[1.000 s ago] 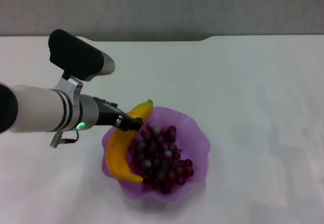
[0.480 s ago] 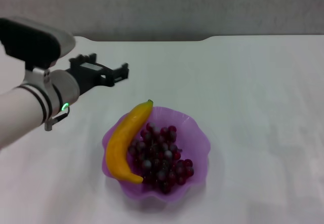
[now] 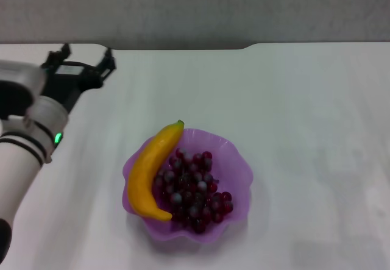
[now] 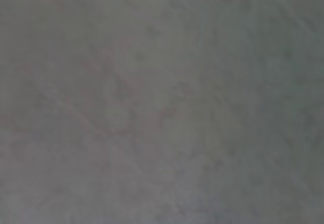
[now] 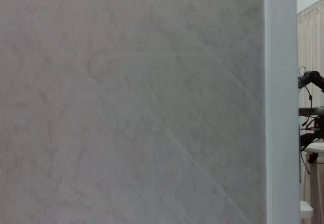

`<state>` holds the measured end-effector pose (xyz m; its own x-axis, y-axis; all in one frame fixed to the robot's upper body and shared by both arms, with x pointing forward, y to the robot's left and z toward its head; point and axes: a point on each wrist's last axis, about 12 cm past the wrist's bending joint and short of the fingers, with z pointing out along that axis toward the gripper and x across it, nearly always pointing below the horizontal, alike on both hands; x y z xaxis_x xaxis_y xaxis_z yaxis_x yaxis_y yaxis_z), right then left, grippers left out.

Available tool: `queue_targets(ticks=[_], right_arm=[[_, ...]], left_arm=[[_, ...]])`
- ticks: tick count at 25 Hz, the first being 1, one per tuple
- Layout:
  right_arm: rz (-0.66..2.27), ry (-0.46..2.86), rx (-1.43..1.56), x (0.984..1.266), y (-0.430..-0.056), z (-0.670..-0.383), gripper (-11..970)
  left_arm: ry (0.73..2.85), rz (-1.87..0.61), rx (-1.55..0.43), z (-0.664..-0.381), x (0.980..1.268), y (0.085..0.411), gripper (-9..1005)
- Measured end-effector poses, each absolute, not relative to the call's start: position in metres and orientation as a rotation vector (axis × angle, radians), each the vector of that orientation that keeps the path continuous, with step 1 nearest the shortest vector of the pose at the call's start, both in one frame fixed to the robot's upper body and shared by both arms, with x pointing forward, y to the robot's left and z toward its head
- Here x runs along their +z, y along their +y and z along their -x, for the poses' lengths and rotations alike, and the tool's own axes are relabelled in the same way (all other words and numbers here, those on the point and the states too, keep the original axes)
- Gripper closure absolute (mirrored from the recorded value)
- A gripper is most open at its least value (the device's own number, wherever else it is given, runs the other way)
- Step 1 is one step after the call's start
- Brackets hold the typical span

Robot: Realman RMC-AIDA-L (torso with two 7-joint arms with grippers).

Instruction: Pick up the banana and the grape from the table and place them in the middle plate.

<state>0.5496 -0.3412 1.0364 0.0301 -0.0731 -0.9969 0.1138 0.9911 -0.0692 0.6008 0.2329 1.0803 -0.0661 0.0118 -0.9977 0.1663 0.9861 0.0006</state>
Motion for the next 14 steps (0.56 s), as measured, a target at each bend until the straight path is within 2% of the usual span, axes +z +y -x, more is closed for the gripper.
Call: queue_targets(ticks=[7, 14], right_arm=[[0.014, 1.530, -0.167, 1.040, -0.336, -0.557, 135], [0.071, 1.607, -0.196, 1.039, -0.326, -0.575, 135]], left_arm=[[1.636, 0.010, -0.195, -0.616, 1.069, 0.252, 103], [1.598, -0.049, -0.096, -0.621, 1.068, 0.265, 102]])
